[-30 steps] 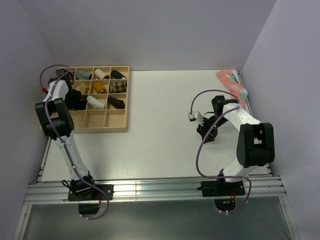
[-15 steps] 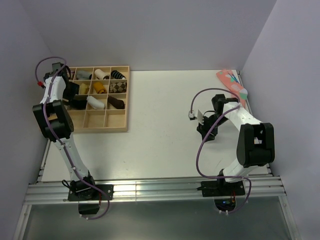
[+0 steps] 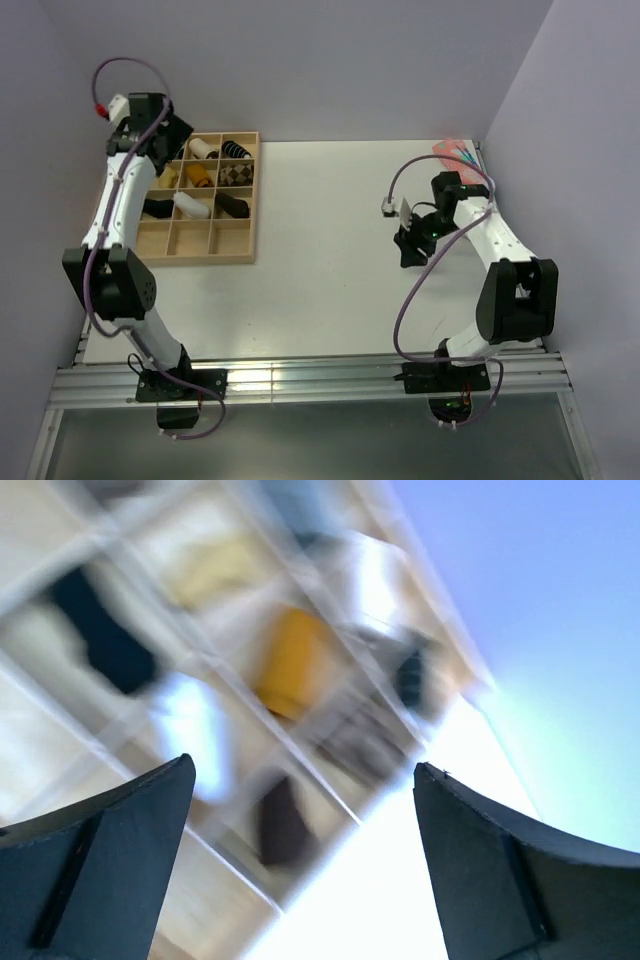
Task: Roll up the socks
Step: Place the sock in the storage box, then reset both arms
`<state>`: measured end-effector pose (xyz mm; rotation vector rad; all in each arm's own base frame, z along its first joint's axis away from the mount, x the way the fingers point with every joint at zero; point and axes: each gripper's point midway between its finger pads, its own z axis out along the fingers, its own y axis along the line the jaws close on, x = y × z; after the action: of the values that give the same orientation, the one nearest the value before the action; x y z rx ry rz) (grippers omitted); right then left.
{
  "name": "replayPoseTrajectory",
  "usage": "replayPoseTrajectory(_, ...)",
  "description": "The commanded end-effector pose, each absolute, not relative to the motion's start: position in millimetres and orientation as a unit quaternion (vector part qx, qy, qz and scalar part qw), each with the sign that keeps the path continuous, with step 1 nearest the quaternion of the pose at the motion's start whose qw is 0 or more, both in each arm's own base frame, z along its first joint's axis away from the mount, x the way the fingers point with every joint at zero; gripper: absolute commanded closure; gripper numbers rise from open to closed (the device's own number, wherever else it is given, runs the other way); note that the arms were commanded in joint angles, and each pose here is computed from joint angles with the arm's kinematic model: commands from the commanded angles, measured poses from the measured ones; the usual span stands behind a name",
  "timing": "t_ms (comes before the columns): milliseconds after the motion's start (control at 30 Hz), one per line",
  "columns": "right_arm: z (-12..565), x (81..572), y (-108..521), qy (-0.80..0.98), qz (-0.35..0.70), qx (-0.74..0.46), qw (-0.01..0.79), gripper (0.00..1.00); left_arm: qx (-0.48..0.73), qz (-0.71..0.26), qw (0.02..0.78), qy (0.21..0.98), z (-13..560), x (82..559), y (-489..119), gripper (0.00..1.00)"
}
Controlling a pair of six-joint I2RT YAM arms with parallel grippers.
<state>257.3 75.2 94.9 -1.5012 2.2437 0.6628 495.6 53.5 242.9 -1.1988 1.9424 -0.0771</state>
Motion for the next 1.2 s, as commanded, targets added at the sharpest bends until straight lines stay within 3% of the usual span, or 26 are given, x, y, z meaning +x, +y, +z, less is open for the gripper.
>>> replayPoseTrajectory(0, 149.3, 283.4, 83.8, 0.796, 0.224, -0.495, 0.268, 0.42, -0.363, -0.100, 0.527, 0.762, 329.1, 486.9, -20.0, 0.03)
replayPoseTrajectory(100, 179.1, 291.9, 86.0, 0.809, 0.229, -0.444, 0.308, 0.37, -0.283, -0.132, 0.562, 0.766, 348.9, 470.7, -83.5, 0.01)
replayPoseTrajectory(133, 184.8, 294.2, 83.3, 0.813, 0.227, -0.433, 0.316, 0.08, -0.264, -0.137, 0.568, 0.767, 351.6, 466.8, -99.0, 0.01)
replayPoseTrajectory(233, 206.1, 302.9, 79.5, 0.820, 0.216, -0.398, 0.351, 0.02, -0.183, -0.156, 0.586, 0.774, 359.1, 443.1, -163.2, 0.00)
replayPoseTrajectory(367, 232.7, 313.3, 74.1, 0.818, 0.203, -0.359, 0.402, 0.00, -0.074, -0.228, 0.588, 0.772, 355.8, 396.4, -254.0, 0.00)
replayPoseTrajectory(600, 267.1, 317.2, 66.7, 0.808, 0.181, -0.300, 0.473, 0.00, 0.009, -0.274, 0.570, 0.775, 317.2, 347.0, -323.3, 0.00)
replayPoseTrajectory(1167, 276.8, 309.7, 71.3, 0.796, 0.190, -0.288, 0.498, 0.00, 0.045, -0.309, 0.553, 0.773, 301.8, 326.4, -352.2, 0.00)
